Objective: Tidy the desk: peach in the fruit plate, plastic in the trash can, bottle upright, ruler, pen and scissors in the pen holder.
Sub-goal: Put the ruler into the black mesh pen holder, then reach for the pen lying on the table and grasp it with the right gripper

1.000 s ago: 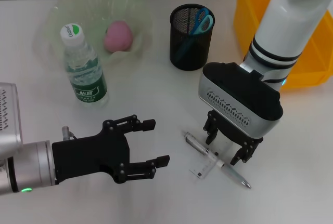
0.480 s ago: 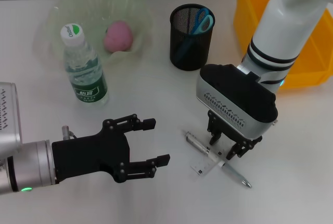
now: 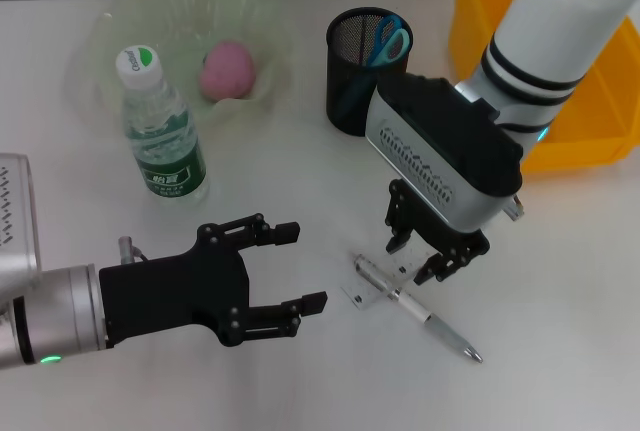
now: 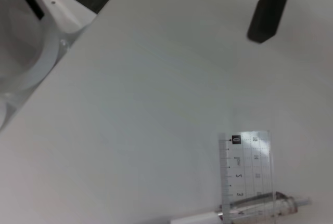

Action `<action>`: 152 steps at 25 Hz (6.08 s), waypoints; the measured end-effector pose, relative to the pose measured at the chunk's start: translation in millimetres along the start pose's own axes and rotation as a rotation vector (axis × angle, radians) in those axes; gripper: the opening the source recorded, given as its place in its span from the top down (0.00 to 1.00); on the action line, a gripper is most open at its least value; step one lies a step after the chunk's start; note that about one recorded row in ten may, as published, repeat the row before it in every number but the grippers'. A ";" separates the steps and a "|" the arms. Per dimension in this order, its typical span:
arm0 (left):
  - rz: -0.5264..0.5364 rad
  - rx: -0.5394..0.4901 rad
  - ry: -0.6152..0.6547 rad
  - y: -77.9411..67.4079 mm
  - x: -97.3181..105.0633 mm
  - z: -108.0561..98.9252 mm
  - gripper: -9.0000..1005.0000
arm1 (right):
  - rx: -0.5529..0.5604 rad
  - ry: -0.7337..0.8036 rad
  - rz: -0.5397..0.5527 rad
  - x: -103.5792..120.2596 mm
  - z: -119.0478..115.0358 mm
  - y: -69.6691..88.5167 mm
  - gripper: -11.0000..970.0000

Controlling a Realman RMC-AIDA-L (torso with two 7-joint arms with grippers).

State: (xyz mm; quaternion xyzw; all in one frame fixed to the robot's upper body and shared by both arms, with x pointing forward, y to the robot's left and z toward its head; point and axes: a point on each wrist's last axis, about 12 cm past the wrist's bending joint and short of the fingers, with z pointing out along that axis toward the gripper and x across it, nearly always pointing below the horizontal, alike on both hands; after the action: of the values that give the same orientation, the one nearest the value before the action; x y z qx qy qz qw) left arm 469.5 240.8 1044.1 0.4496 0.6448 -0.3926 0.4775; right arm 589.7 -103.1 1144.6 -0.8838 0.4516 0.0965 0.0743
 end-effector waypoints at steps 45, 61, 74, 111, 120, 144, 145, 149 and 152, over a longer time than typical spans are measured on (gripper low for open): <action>0.017 -0.023 -0.120 2.0 -12.1 -26.7 0.20 | 1.064 -1.120 1.046 85.9 -4.9 -9.4 0.60; 0.019 -0.028 -0.124 2.3 -12.5 -27.6 0.20 | 1.038 -1.059 1.128 95.1 19.9 4.6 0.57; 0.028 -0.045 -0.130 4.5 -14.2 -32.5 0.20 | 1.039 -1.250 1.048 95.1 1.7 35.7 0.36; 0.051 -0.047 -0.107 -1.5 -6.2 -37.0 0.20 | 0.112 0.049 1.274 -38.1 -18.7 22.3 0.14; 0.061 -0.058 -0.103 -1.0 -5.0 -38.0 0.20 | 0.115 0.054 1.239 -42.7 7.7 19.7 0.14; 0.067 -0.060 -0.109 0.7 -6.7 -37.2 0.20 | 0.060 0.037 1.329 -30.0 24.6 17.3 0.46; 0.067 -0.060 -0.109 0.7 -6.7 -37.1 0.20 | 0.060 0.037 1.330 -29.8 24.8 17.4 0.47; 0.067 -0.059 -0.110 0.6 -6.8 -37.1 0.20 | 0.058 0.040 1.333 -29.1 25.5 17.8 0.48; 0.067 -0.057 -0.108 0.5 -6.7 -36.7 0.20 | 0.054 0.044 1.337 -28.1 26.3 18.3 0.69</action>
State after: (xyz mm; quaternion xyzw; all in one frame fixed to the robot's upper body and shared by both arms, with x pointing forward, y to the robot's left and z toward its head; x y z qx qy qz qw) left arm 461.2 273.9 1059.2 0.4352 0.6135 -0.3815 0.5373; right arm 555.9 -86.0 1124.9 -0.4133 0.9058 0.0924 0.0114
